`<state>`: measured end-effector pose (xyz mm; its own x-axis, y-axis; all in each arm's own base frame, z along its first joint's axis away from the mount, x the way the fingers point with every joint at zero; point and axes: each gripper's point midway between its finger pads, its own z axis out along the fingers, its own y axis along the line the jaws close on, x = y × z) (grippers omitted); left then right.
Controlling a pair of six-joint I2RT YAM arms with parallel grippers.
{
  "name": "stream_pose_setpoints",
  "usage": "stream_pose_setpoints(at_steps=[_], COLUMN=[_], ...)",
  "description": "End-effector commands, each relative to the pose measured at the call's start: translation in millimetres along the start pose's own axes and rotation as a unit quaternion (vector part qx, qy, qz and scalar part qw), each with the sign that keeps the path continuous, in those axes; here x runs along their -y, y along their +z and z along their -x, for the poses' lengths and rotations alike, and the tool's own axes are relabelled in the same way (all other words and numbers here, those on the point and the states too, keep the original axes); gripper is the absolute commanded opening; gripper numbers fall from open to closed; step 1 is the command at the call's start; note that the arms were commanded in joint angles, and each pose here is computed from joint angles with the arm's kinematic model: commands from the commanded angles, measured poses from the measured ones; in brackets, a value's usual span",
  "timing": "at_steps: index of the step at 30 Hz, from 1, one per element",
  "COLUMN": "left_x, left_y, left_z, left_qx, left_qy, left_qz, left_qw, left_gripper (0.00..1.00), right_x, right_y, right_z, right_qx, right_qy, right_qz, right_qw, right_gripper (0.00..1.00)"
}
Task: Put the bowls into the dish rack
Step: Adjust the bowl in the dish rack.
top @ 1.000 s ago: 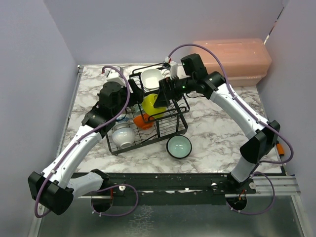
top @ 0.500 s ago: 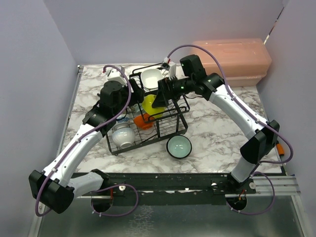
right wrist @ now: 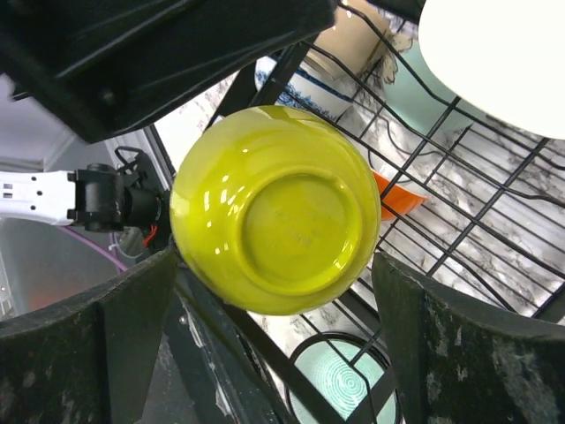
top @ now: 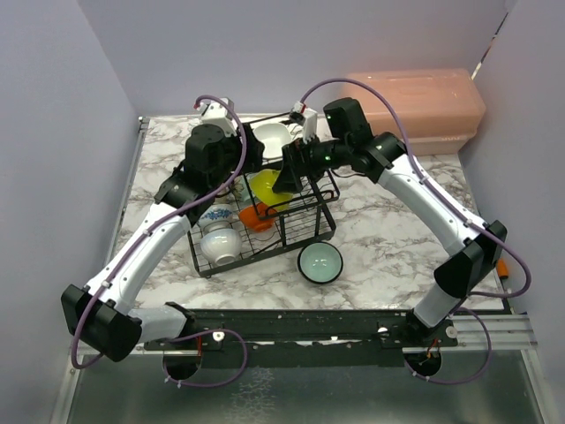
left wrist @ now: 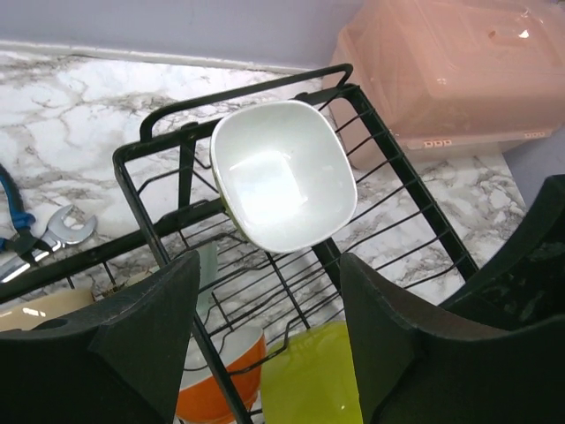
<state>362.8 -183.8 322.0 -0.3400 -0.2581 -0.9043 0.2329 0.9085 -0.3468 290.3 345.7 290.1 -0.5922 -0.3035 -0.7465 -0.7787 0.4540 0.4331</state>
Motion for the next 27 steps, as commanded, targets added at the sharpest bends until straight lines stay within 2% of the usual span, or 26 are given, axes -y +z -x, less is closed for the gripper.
stream_pose_setpoints(at_steps=[1, 8, 14, 16, 21, 25, 27], left_x=[21, 43, 65, 68, 72, 76, 77], left_y=[7, 23, 43, 50, 63, 67, 66], left_z=[25, 29, 9, 2, -9, -16, -18], left_qx=[0.02, 0.015, -0.014, -0.025, -0.045, -0.054, -0.055], left_qy=[0.038, 0.071, 0.108, 0.121, 0.148, 0.152, 0.153], left_qz=[-0.034, -0.057, -0.067, -0.056, -0.03, -0.031, -0.032], left_qw=[0.999, 0.996, 0.992, 0.991, 0.988, 0.986, 0.986], left_gripper=[0.65, 0.62, 0.61, 0.61, 0.6, 0.6, 0.6], right_x=[-18, -14, -10, -15, -26, -23, -18], right_y=[-27, -37, -39, -36, -24, -14, -9], right_z=[25, 26, 16, 11, -3, -13, -19], right_qx=[0.055, 0.066, 0.062, 0.056, 0.047, 0.033, 0.024], right_qy=[-0.018, 0.022, 0.039, 0.044, 0.062, 0.073, 0.072], right_qz=[-0.008, 0.005, 0.02, 0.043, 0.106, 0.118, 0.106], right_qw=[0.998, 0.998, 0.997, 0.997, 0.991, 0.99, 0.991], right_gripper=[0.96, 0.95, 0.9, 0.86, 0.66, 0.58, 0.57])
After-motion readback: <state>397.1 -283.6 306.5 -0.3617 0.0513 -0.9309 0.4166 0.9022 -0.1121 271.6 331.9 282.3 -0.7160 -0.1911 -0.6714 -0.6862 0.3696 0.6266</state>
